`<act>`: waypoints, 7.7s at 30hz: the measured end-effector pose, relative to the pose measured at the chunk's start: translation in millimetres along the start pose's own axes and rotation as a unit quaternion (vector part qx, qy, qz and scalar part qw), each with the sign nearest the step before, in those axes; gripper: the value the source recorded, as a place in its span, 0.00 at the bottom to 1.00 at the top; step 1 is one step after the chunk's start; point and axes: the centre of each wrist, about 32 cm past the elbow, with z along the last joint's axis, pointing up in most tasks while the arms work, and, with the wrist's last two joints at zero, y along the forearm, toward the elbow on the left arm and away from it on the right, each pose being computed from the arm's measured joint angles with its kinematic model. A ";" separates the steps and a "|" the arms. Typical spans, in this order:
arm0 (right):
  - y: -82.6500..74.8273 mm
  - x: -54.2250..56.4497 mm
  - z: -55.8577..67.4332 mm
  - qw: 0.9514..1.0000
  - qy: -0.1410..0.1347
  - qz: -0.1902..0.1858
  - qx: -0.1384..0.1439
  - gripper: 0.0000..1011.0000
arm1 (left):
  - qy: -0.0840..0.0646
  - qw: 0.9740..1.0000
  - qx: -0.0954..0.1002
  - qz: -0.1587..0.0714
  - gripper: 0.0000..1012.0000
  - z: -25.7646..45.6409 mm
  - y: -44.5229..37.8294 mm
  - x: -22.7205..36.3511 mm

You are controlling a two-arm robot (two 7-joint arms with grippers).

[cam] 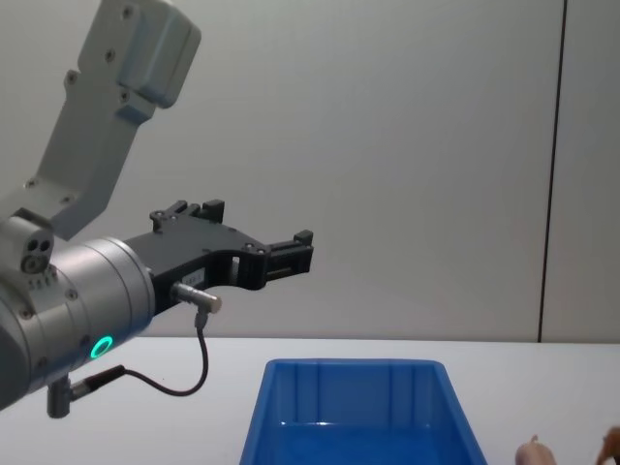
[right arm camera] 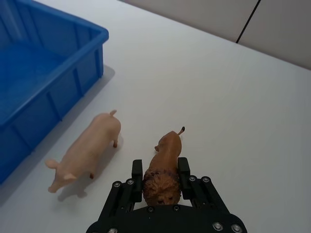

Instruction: Pick up the two dolls from the table and place them into the box.

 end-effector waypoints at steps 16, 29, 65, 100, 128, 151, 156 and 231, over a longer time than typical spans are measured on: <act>0.8 -2.3 26.8 0.995 -0.011 0.007 0.098 0.41 | 0.000 1.000 0.000 0.000 0.99 0.0 0.0 0.0; 12.5 -20.6 57.6 0.983 -0.034 0.072 0.164 0.41 | 0.000 1.000 0.000 0.000 0.99 0.0 0.0 0.0; 41.3 -70.5 60.4 0.977 -0.043 0.148 0.149 0.94 | 0.000 1.000 0.000 0.000 0.99 0.0 0.0 0.0; 5.7 -26.0 13.3 0.993 0.001 0.071 0.095 0.99 | 0.000 1.000 0.000 0.000 0.99 0.0 0.0 0.0; 27.6 -28.0 2.2 0.997 0.019 0.071 0.013 0.99 | 0.000 1.000 0.000 0.000 0.99 0.0 0.0 0.0; 29.8 -32.6 1.8 0.997 0.021 0.070 0.001 0.37 | 0.000 1.000 0.000 0.000 0.99 0.0 0.0 0.0; 28.2 -32.6 4.8 0.998 0.020 0.064 0.018 0.36 | 0.000 1.000 0.000 0.000 0.99 0.0 0.0 0.0; 25.0 -22.1 44.6 0.985 -0.019 0.087 0.145 0.99 | 0.000 1.000 0.000 0.000 0.99 0.0 0.0 0.0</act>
